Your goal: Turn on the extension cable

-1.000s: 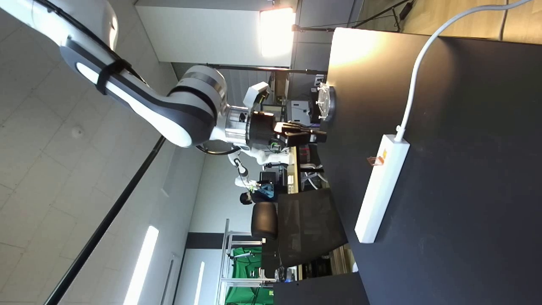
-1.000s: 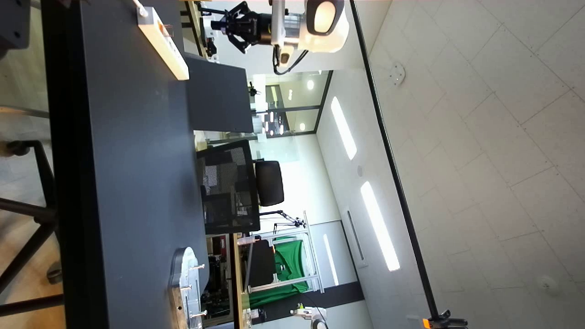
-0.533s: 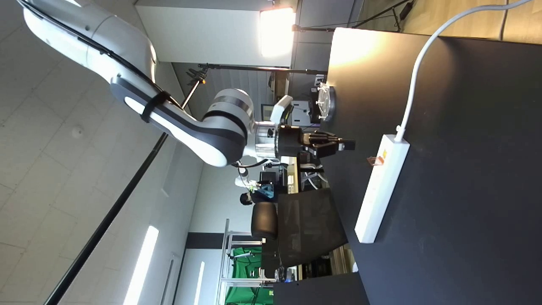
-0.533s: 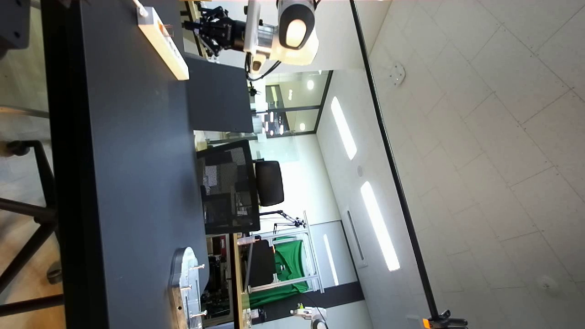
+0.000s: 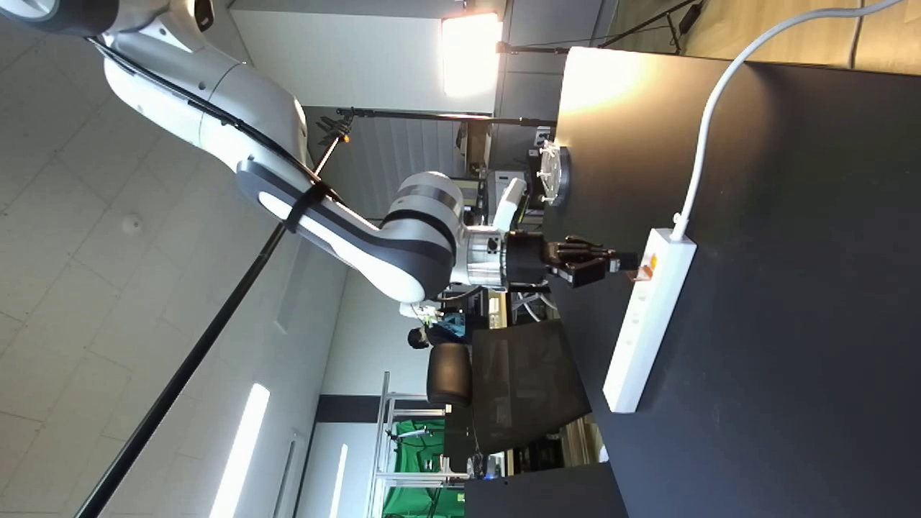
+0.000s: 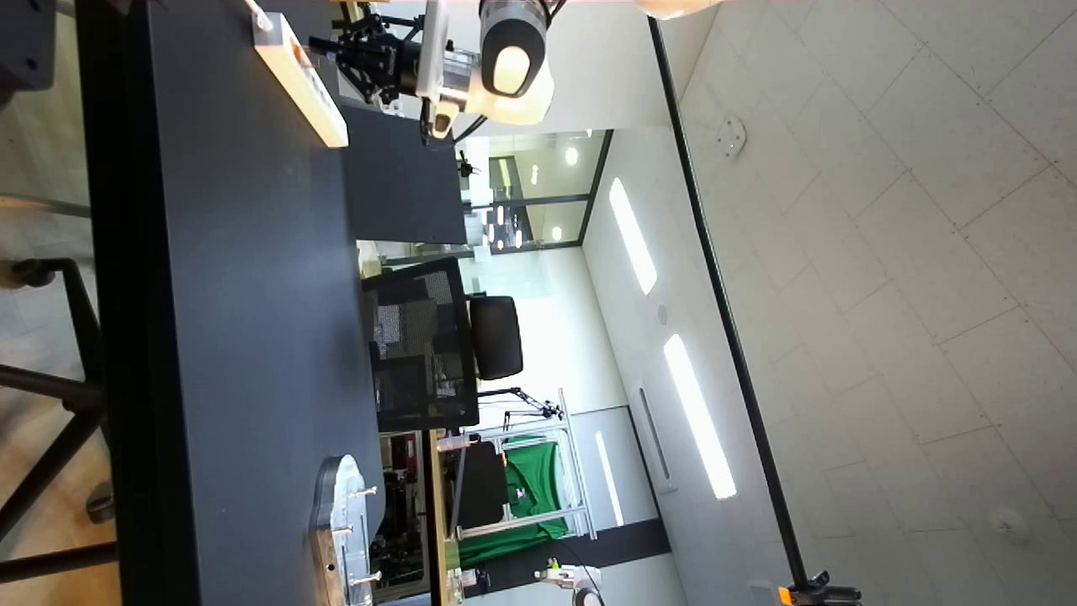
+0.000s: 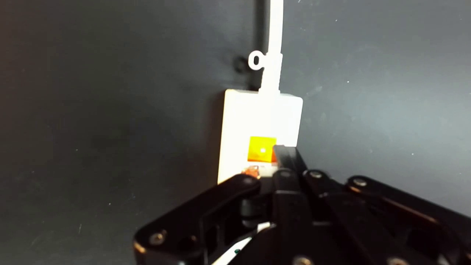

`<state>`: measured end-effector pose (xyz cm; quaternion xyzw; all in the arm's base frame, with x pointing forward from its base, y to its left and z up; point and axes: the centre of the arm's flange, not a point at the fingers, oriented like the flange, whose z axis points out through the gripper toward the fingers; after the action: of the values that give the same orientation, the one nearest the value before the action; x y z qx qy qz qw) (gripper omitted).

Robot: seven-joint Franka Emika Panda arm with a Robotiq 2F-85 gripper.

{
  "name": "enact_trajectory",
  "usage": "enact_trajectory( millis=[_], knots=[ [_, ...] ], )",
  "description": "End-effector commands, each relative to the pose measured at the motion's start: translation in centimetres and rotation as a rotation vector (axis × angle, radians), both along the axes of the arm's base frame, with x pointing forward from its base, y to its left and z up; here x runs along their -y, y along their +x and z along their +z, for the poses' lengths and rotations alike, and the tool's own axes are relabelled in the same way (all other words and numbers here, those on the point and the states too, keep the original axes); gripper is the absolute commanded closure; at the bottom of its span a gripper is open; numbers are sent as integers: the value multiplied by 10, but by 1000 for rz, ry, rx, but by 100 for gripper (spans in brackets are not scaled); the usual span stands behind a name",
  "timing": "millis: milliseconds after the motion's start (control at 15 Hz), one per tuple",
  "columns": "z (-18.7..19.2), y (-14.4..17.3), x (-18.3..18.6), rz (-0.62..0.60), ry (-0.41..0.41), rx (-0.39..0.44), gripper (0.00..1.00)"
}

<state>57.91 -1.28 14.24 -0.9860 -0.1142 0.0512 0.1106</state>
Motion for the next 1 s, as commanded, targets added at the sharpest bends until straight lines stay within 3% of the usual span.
enact_trajectory(
  millis=[0,933],
  knots=[
    [-2,15,-2,-26,-10,-12,100],
    [-21,9,-13,-21,-64,-10,100]
  ],
)
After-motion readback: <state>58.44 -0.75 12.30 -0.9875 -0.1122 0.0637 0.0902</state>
